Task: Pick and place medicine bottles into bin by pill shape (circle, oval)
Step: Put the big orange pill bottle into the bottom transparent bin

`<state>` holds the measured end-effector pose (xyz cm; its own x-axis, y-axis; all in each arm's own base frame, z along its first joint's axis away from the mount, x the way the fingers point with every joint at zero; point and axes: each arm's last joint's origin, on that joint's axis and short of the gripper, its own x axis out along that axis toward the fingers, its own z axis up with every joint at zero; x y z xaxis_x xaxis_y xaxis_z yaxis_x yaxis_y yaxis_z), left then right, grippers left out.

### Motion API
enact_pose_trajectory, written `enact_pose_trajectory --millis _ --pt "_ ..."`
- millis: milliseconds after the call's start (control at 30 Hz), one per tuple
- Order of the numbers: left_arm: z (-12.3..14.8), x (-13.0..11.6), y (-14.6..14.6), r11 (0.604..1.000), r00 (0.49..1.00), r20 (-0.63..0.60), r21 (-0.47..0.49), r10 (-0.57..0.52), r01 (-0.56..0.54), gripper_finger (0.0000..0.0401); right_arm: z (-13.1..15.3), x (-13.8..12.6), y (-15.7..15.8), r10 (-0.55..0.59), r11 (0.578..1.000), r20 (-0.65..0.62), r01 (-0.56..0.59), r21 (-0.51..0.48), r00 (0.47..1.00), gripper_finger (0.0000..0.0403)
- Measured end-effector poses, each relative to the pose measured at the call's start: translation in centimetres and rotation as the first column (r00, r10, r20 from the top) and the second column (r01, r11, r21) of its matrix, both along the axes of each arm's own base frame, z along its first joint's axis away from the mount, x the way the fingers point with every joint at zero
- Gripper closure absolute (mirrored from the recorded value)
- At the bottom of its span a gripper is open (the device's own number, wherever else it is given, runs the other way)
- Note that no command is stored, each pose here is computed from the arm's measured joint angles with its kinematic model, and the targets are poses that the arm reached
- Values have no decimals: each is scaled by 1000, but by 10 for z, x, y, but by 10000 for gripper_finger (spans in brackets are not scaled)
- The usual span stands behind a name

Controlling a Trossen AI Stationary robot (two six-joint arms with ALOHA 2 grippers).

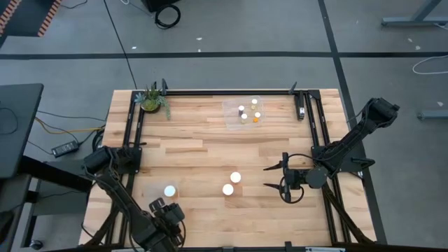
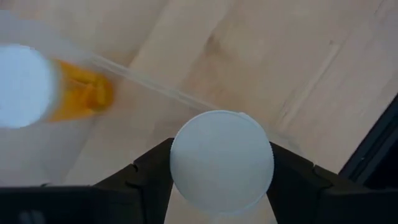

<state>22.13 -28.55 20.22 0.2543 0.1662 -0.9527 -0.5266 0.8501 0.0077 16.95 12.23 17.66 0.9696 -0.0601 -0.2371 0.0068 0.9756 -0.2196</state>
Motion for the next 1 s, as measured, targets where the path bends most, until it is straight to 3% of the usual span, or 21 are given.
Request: enact_pose_trajectory --millis 200,733,1000 --pt "-19 0 5 998 999 -41 -59 -14 11 182 0 0 0 1 1000 0 -1 0 1000 141" --pt "-19 2 11 998 997 -78 -52 -26 22 180 1 0 0 1 1000 6 -1 3 1000 141" --pt "-16 3 16 999 995 -97 -45 -17 13 134 1 0 0 1 1000 6 -1 3 1000 141"
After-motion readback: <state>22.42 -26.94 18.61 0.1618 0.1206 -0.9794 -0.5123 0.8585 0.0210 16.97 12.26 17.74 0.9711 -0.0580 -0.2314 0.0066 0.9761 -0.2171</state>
